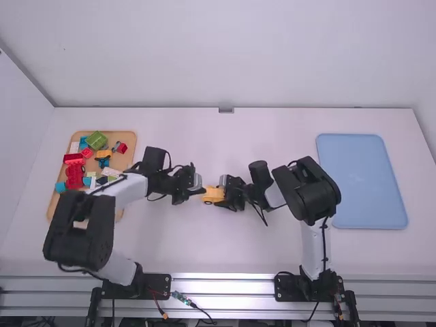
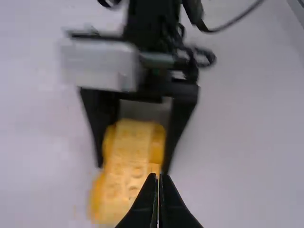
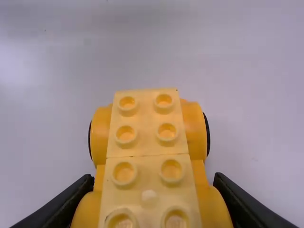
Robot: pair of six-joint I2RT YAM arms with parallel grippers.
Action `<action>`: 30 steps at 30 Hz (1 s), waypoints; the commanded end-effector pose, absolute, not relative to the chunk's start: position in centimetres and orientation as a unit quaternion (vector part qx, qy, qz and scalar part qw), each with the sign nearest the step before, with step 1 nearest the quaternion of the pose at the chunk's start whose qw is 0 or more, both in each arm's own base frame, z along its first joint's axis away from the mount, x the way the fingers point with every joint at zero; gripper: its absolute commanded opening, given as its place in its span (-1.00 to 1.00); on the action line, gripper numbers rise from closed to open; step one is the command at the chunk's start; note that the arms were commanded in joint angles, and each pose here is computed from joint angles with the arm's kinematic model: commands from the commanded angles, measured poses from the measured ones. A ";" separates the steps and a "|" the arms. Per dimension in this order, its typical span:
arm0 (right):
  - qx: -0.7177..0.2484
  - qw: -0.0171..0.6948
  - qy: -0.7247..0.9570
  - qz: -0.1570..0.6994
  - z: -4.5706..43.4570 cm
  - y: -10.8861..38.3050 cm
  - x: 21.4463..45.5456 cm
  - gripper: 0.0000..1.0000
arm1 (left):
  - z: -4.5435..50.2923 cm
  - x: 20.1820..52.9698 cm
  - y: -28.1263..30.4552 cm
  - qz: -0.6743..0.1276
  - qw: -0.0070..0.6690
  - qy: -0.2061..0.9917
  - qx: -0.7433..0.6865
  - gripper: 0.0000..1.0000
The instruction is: Assemble lego blocks to make yellow taxi
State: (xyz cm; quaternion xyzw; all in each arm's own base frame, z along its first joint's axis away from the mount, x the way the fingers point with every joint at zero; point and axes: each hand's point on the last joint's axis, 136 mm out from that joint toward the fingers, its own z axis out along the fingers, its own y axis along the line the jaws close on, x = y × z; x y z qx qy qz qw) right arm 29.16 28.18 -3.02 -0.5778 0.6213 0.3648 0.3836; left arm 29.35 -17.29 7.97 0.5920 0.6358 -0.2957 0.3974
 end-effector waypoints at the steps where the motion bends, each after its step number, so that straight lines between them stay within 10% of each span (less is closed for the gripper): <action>1: -0.571 0.368 0.641 0.356 -4.3 27.7 29.0 -0.54 | 12.4 30.8 -16.4 -0.275 0.441 0.635 0.571 -0.90; 19: -0.571 0.362 0.642 0.361 -4.8 27.2 27.6 -0.45 | 15.5 33.4 -14.4 -0.195 0.473 0.683 0.521 -0.83; 25: -0.571 0.359 0.644 0.362 -4.8 27.2 27.7 0.12 | 15.4 33.4 -14.4 -0.194 0.473 0.684 0.521 -0.78; 30: -0.570 0.358 0.638 0.374 -4.4 27.5 27.7 0.54 | 15.0 33.9 -13.8 -0.173 0.467 0.697 0.516 -0.18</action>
